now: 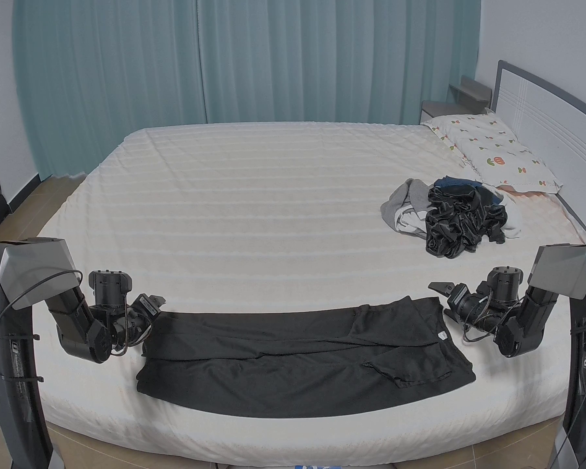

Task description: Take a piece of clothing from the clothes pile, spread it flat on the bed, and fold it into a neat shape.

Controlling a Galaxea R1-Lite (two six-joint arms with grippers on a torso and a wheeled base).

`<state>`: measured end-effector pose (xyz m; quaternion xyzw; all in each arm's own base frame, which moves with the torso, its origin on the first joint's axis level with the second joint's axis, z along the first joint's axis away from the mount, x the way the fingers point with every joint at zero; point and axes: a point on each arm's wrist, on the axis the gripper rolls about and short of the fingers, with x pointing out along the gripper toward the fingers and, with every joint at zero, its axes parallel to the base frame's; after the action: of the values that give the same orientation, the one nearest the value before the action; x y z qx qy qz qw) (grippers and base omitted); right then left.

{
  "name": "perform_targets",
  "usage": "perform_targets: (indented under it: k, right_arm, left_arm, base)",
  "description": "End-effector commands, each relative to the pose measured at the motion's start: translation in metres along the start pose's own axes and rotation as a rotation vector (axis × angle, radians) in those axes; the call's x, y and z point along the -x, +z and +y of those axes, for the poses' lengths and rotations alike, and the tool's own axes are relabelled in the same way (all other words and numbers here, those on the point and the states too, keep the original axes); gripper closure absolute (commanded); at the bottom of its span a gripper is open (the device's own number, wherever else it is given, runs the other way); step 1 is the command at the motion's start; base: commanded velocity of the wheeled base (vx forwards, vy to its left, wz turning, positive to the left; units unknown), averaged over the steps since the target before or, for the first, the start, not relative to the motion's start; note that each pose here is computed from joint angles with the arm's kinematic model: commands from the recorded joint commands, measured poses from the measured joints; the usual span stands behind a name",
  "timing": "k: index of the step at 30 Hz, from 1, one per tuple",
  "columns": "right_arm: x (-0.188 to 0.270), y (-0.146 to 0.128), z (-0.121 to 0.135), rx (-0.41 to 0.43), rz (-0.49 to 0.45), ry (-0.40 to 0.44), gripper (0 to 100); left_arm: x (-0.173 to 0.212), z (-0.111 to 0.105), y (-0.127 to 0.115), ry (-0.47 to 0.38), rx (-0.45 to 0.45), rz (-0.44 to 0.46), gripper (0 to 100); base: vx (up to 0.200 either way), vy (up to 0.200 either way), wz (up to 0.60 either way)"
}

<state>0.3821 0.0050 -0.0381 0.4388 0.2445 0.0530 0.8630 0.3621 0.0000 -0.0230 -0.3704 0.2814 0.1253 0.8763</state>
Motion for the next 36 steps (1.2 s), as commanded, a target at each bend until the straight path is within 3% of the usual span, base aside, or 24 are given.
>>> perform_targets:
  k: [1,9,21,28,33,36]
  right_arm:
    - [0.018,0.003,0.001,-0.005,-0.026,0.015,0]
    - [0.047,0.016,0.007,-0.076,-0.085,0.038,0]
    - [0.046,0.007,0.006,-0.075,-0.069,0.041,0]
    - [0.047,0.004,0.005,-0.077,-0.06,0.037,0]
    - [0.045,-0.004,0.008,-0.074,-0.035,0.036,0]
    - [0.046,-0.008,0.009,-0.07,-0.029,0.043,0]
  left_arm:
    - [0.005,0.003,-0.003,-0.011,-0.039,-0.004,0]
    - [0.017,-0.001,0.0,-0.042,-0.065,-0.03,0]
    - [0.023,-0.006,0.005,-0.059,-0.074,-0.048,0]
    - [0.029,-0.003,-0.004,-0.117,-0.205,0.051,0]
    - [0.027,0.002,-0.008,-0.084,-0.318,0.107,0]
    - [0.026,0.003,-0.009,-0.094,-0.33,0.148,0]
  base:
    - [0.0,0.0,0.0]
    - [-0.15,0.0,0.0]
    - [0.0,0.0,0.0]
    - [0.0,0.0,0.0]
    - [0.0,0.0,0.0]
    - [0.0,0.0,0.0]
